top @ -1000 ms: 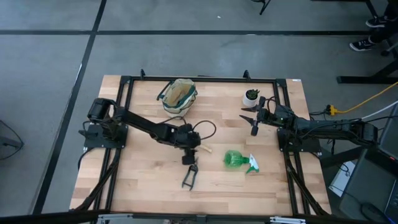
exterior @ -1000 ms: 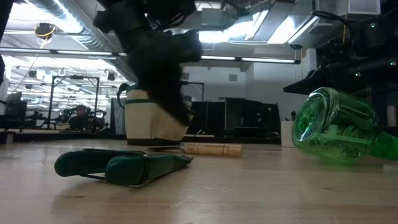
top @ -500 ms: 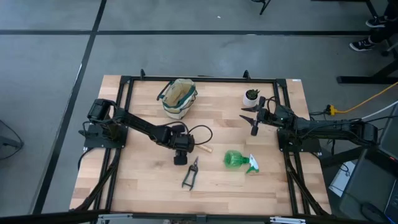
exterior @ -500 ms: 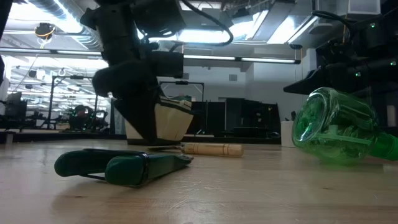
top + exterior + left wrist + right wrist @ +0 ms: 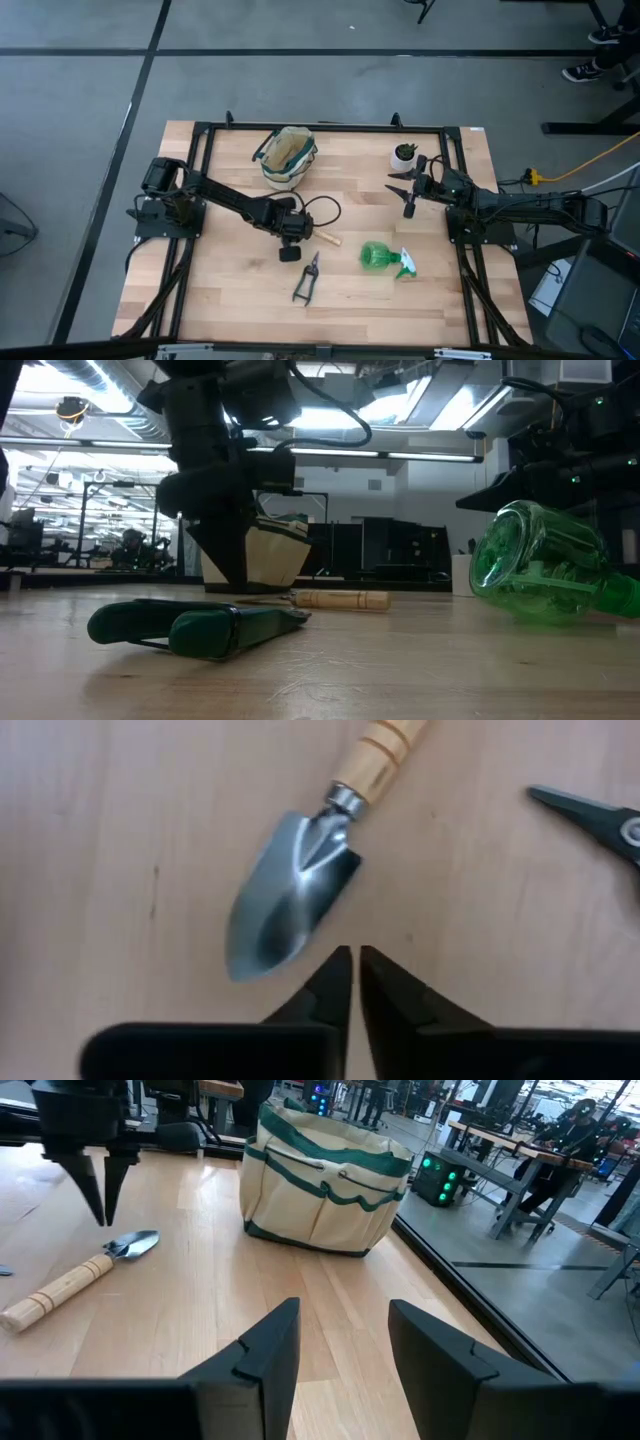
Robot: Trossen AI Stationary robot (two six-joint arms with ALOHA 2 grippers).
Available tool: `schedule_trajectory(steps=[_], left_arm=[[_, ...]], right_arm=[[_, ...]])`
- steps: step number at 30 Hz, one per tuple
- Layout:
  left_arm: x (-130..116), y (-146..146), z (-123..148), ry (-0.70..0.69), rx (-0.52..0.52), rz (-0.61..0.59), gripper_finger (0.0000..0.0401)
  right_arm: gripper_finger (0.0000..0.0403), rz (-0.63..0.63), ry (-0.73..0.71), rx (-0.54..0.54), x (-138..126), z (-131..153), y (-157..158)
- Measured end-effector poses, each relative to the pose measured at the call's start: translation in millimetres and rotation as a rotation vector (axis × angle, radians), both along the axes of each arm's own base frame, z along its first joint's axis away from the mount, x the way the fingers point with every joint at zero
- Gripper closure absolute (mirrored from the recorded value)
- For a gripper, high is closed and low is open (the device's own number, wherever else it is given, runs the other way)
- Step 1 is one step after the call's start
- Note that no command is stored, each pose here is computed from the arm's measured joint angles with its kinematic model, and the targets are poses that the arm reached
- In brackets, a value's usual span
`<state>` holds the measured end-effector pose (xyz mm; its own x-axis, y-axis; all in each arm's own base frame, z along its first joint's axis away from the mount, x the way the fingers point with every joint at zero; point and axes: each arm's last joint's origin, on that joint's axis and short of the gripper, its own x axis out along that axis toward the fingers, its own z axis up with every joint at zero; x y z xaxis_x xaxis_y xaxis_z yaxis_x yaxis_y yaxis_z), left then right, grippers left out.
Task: Pick & Place Garden tools in Gardening bag
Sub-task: Put the trowel into the gardening bag
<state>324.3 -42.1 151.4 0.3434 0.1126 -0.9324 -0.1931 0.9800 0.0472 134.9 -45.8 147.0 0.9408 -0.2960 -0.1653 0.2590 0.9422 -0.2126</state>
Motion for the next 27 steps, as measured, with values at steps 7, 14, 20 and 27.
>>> schedule_trajectory(steps=[7, 14, 20, 27], left_arm=[[1, 3, -1, 0.011, -0.078, -0.011, 0.04], [4, 3, -12, 0.033, -0.046, -0.036, 0.04], [7, 7, -19, 0.043, 0.009, -0.028, 0.04], [8, 12, -19, 0.033, 0.104, -0.043, 0.0399]], right_arm=[[0.0245, 0.0, 0.0, 0.0, 0, 0, 0], [0.0245, 0.0, 0.0, 0.0, 0, 0, 0], [0.0245, 0.0, 0.0, 0.0, 0, 0, 0], [0.0245, 0.0, 0.0, 0.0, 0, 0, 0]])
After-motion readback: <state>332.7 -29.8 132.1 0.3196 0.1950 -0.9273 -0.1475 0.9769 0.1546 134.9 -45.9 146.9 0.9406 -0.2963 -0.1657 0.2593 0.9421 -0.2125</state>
